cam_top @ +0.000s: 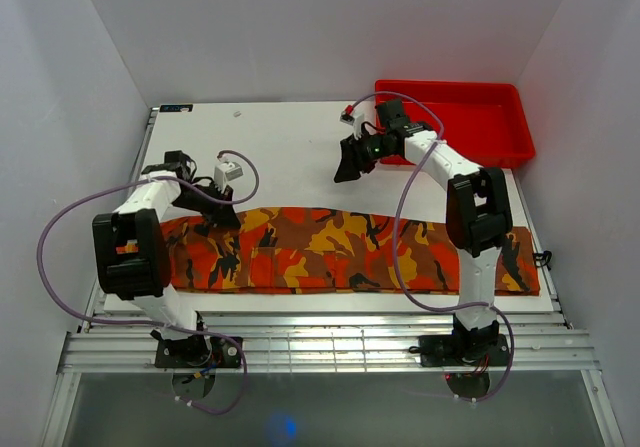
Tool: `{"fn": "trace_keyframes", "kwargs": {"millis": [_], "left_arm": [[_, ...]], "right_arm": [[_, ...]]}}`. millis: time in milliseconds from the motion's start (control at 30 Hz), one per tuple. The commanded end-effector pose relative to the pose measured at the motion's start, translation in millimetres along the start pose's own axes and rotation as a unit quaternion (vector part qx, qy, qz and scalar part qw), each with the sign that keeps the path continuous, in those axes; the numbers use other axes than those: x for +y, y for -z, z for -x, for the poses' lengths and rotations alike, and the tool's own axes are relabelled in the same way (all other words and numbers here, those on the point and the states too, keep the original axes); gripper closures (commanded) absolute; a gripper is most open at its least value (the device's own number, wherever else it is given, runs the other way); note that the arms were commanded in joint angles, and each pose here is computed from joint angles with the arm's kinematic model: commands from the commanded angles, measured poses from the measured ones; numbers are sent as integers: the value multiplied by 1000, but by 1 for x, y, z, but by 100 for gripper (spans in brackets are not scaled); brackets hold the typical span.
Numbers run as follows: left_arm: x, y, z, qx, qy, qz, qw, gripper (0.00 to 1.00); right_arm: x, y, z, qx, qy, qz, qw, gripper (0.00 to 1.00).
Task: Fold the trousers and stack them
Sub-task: Fold the trousers
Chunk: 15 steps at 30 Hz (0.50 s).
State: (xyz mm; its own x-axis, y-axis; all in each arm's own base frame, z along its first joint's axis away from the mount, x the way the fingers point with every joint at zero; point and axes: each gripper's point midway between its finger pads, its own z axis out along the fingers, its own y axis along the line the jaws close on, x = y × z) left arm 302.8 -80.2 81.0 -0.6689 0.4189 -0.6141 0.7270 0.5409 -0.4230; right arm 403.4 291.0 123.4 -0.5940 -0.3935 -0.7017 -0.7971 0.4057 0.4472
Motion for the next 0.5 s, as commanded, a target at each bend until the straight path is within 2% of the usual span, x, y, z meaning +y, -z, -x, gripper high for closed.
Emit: {"fn": "trace_keyframes", "kwargs": {"millis": [0, 67, 200, 233, 367, 467], "left_arm": [[-17, 12, 6, -12, -62, 9, 998, 100], [-25, 16, 7, -20, -71, 9, 997, 100], [-32, 33, 28, -77, -39, 19, 996, 62], [-32, 37, 33, -87, -31, 23, 995, 48], [-25, 64, 59, -135, -5, 63, 989, 35], [-21, 79, 76, -160, 15, 71, 984, 32]], "right_arm": [[18, -6, 35, -39, 41, 32, 998, 39], [22, -14, 47, -52, 54, 32, 997, 37], [44, -56, 47, -38, 50, 67, 996, 34], [49, -63, 45, -34, 51, 74, 995, 34], [64, -98, 35, -17, 52, 97, 994, 33], [72, -121, 24, 0, 61, 107, 992, 33]]}}
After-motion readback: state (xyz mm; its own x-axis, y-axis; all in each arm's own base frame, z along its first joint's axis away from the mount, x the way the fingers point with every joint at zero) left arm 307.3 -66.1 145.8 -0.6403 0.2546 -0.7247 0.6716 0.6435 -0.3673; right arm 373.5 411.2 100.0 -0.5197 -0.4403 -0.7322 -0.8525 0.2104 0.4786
